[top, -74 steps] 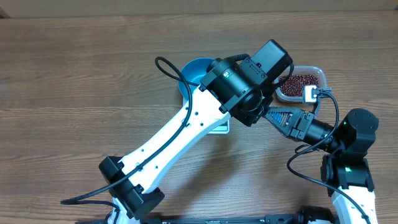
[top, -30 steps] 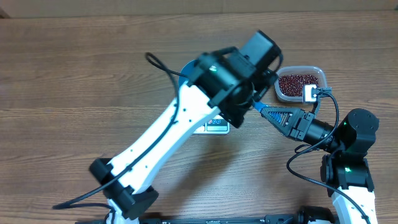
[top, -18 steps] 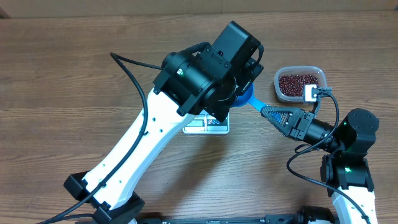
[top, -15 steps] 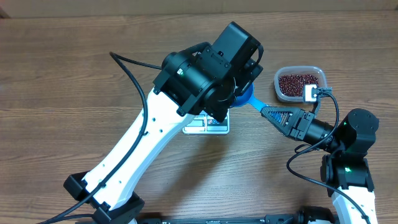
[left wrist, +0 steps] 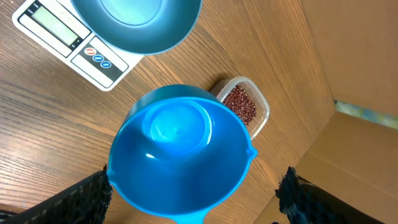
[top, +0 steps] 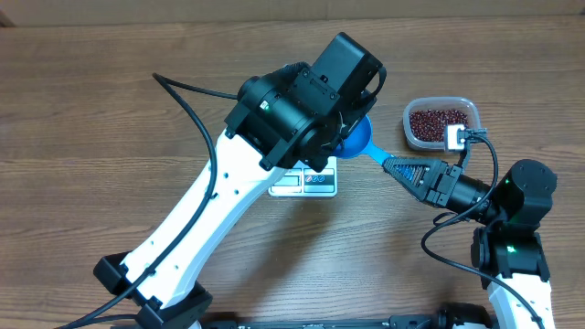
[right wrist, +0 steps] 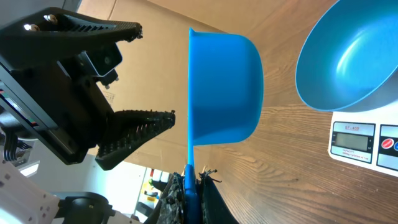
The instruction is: Scoop item into bowl and weigh 150g on scale
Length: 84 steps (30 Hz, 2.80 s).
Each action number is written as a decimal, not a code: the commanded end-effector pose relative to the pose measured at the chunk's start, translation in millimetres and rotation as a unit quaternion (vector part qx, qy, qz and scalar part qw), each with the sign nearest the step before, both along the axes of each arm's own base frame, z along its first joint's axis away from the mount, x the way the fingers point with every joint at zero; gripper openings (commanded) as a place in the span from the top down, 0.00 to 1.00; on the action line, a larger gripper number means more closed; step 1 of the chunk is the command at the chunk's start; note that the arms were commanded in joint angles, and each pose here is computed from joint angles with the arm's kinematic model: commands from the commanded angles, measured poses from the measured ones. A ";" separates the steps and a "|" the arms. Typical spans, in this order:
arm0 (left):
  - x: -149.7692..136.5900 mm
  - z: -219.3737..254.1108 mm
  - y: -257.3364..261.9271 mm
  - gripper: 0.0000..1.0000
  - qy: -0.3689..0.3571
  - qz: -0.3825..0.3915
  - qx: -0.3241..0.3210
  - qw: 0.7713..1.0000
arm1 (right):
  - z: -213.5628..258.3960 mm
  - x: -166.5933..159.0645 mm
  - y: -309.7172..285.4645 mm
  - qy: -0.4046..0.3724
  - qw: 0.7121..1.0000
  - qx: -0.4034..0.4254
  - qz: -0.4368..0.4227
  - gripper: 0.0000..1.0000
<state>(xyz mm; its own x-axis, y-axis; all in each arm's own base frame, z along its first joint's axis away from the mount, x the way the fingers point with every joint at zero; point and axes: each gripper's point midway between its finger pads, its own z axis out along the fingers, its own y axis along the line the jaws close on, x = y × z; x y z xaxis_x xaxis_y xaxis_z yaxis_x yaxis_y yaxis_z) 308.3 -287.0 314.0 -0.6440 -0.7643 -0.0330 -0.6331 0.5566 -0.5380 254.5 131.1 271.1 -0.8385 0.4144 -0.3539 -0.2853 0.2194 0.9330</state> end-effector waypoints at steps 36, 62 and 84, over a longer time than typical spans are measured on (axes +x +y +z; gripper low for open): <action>-8.2 -1.1 10.5 0.22 0.010 -0.016 0.020 1.000 | 55.8 11.1 -7.2 -0.047 0.997 0.051 -0.040 0.96; -7.6 -0.5 9.9 0.51 0.008 -0.016 0.019 1.000 | 67.8 1.7 -2.7 -0.047 0.996 0.069 -0.014 0.96; -7.6 -0.5 9.7 0.96 0.008 -0.016 0.019 1.000 | 67.8 1.6 -2.6 -0.046 0.996 0.069 -0.014 0.96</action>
<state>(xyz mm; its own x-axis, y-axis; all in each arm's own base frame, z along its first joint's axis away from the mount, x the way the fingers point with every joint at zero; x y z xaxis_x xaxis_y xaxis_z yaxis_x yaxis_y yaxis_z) 297.7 -280.6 306.6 -0.6786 -0.7333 -0.0430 -0.6268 0.6086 -0.4866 257.6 128.9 327.4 -0.8044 0.4850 -0.3430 -0.3406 0.0966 0.9352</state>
